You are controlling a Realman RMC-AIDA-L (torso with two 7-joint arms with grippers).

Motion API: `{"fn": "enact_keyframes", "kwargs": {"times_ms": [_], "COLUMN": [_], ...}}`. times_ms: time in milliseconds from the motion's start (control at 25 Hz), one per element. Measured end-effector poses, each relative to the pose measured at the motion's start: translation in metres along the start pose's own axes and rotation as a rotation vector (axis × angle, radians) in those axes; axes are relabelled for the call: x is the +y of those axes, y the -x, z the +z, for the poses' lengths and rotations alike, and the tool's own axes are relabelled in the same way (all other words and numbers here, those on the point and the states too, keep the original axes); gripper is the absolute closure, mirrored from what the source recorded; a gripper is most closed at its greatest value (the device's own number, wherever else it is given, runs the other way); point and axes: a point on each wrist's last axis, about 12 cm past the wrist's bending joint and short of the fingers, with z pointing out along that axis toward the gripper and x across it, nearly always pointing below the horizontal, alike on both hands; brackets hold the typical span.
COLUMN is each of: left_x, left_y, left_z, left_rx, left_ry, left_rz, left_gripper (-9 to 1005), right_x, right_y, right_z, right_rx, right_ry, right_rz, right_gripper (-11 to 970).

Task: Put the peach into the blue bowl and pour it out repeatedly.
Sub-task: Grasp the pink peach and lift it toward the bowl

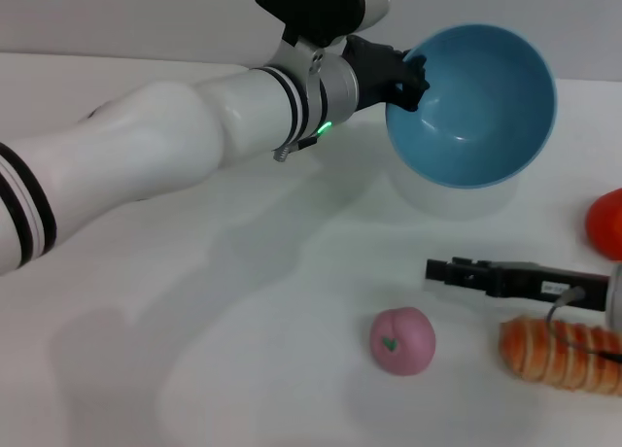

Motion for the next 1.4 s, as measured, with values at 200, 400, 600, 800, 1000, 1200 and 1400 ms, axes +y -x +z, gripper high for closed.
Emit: {"fn": "enact_keyframes", "kwargs": {"times_ms": [200,400,600,800,1000,1200,1400], "left_x": [0.001,0.000,-0.001,-0.002,-0.003,-0.005,-0.006], "left_y": [0.000,0.000,-0.001,-0.003,-0.004,-0.006,-0.008], "left_z": [0.000,0.000,0.000,0.000,-0.001,-0.001,-0.001], "left_rx": [-0.002,-0.006,-0.007,-0.004,-0.002,0.000,0.005], "left_ry": [0.004,0.007,0.007,0.009,0.008,0.004,0.001], "left_rz": [-0.003,-0.003,-0.004,-0.009,-0.012,-0.011,-0.026], "left_gripper": [997,997,997,998,998,998,997], "right_x": [0.006,0.010,0.009,0.012,0.013,0.013,0.016], "right_y": [-0.006,-0.015,-0.019,-0.021,-0.021,-0.023,-0.019], "right_z": [0.014,0.022,0.024,0.027,0.028,0.027,0.024], "right_rx": [0.063,0.155,0.175,0.205,0.213,0.211,0.151], "right_ry": [0.016,0.014,-0.001,0.014,0.018,0.020,0.062], "right_rz": [-0.005,-0.017,-0.009,-0.028,-0.032,-0.039,-0.081], "right_gripper": [272,276,280,284,323,501,608]}}
